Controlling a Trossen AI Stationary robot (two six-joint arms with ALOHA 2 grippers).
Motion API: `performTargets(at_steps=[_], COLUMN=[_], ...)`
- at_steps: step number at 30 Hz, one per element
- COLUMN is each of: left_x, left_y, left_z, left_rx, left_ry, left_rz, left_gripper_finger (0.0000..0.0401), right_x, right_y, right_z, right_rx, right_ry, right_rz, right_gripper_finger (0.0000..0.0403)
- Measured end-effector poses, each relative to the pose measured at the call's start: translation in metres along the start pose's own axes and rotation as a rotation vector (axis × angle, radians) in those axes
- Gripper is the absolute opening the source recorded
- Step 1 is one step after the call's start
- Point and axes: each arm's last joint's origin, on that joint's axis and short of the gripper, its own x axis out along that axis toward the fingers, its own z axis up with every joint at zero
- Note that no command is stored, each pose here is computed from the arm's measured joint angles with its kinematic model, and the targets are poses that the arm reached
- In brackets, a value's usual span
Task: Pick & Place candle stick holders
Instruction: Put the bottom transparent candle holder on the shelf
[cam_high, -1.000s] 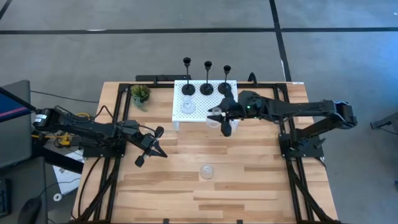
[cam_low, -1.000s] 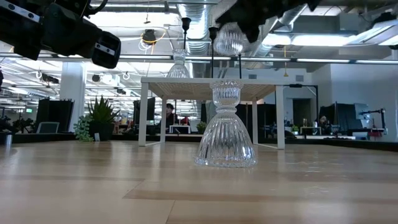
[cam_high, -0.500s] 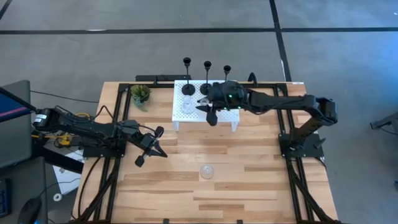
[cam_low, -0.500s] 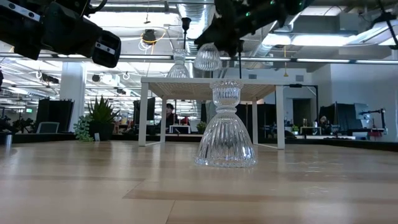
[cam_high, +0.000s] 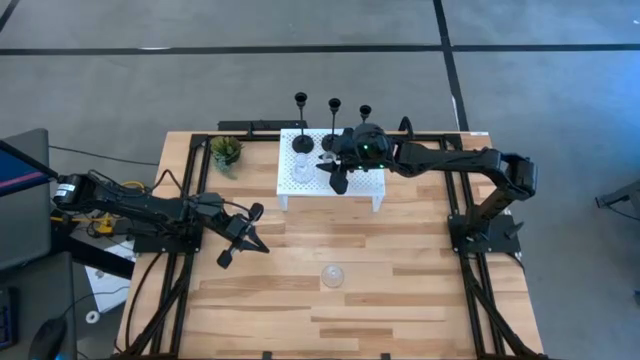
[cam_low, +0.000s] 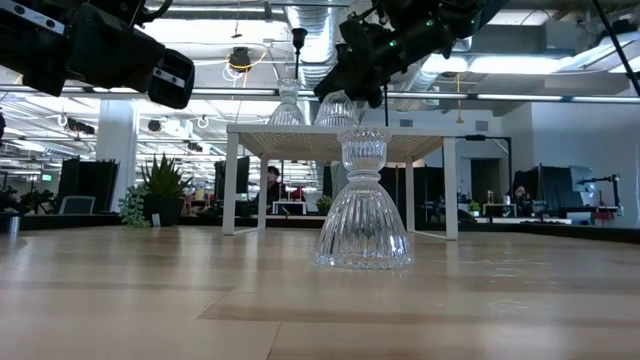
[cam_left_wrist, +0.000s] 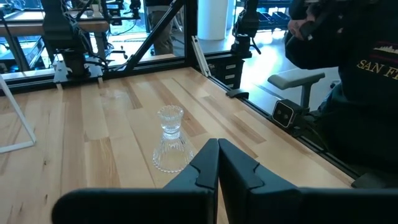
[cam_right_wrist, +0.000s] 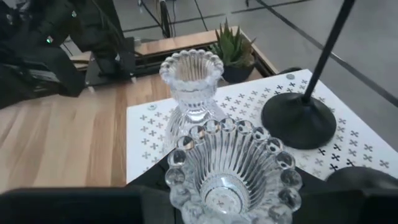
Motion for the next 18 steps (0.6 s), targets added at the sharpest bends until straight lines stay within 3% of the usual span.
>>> performTargets(at_steps=[18], left_x=[0.0000], left_y=[0.0000], left_z=[0.0000], left_rx=[0.000], left_ry=[0.000], left_rz=[0.000], left_gripper_finger=[0.0008], right_x=[-0.0012], right_y=[-0.0096], right_z=[-0.0040], right_rx=[0.048], right_ry=[0.040], right_rz=[-0.051], right_gripper_finger=[0.0117])
